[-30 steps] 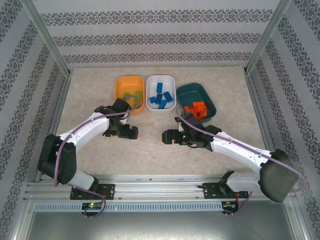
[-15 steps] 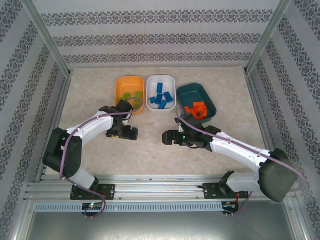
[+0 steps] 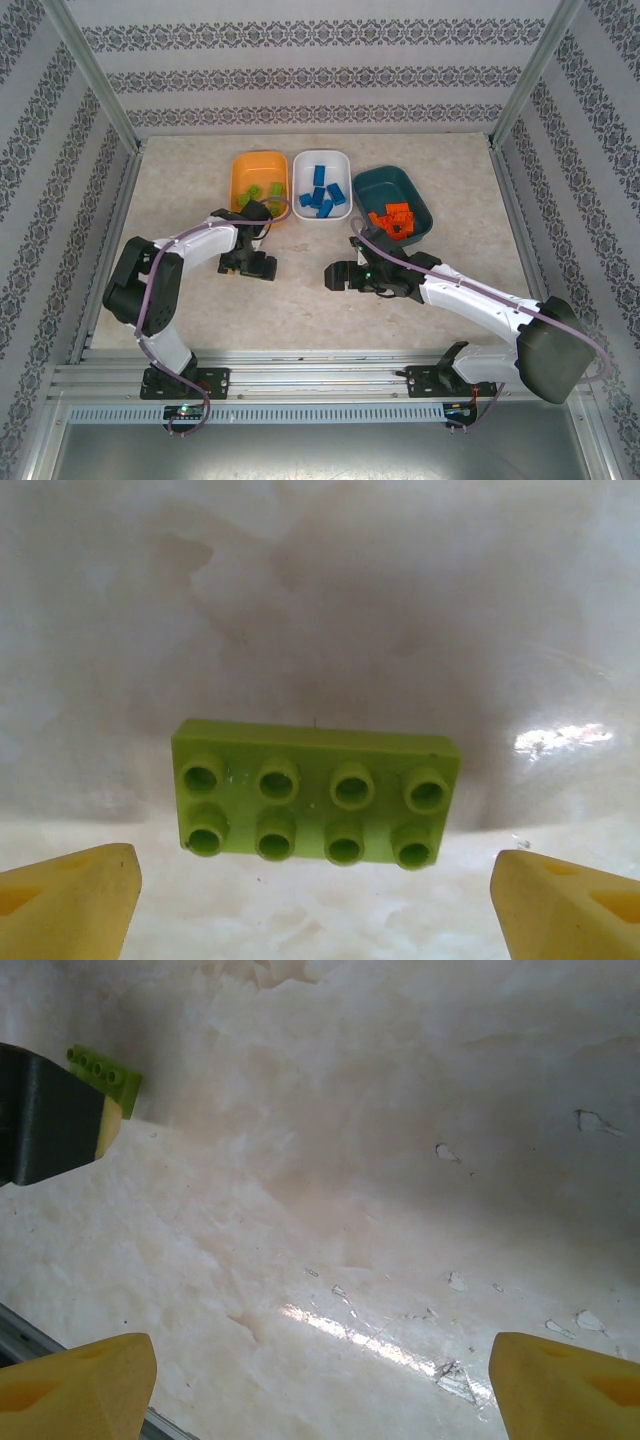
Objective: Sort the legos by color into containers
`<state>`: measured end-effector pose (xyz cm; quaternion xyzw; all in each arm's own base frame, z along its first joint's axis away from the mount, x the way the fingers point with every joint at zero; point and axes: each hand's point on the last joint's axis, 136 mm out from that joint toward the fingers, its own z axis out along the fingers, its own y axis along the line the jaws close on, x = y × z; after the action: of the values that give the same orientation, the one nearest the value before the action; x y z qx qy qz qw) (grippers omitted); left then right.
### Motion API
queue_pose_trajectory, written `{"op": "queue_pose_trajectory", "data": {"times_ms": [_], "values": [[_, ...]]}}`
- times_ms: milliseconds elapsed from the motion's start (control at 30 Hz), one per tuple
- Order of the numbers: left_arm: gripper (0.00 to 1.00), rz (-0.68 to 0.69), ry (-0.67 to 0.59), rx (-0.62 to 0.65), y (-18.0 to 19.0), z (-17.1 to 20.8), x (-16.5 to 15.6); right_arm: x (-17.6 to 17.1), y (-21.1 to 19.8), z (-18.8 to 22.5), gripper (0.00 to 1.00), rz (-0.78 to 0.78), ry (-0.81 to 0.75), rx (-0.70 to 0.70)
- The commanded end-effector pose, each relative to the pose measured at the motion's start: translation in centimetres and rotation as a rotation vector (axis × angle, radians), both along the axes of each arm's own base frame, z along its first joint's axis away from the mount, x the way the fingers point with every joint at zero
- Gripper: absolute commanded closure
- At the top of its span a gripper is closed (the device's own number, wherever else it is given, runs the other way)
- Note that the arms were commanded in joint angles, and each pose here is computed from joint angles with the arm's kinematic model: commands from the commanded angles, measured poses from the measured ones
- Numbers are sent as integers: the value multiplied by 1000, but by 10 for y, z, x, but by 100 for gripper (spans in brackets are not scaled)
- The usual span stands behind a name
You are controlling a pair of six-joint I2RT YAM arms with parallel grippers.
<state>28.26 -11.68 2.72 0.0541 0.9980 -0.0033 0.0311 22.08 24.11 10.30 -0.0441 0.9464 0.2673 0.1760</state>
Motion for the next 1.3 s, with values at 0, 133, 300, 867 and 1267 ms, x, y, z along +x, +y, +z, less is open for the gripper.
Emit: {"op": "queue_pose_trajectory", "data": {"times_ms": [0,133,300,867,1267], "values": [[10,-37,-23,34,-2,-1,11,0,-5,-6,13,-12,8,-10],[12,-46,-8,54,0,-7,12,1,-7,-6,13,-18,10,-12],[17,-51,3,45,-2,-13,13,1,-7,-8,13,-20,12,-12],[36,-55,13,44,-2,-13,9,0,-7,-5,13,-21,10,-7],[37,-5,-109,-118,-22,36,17,2,-5,-6,13,-18,13,-8]]}}
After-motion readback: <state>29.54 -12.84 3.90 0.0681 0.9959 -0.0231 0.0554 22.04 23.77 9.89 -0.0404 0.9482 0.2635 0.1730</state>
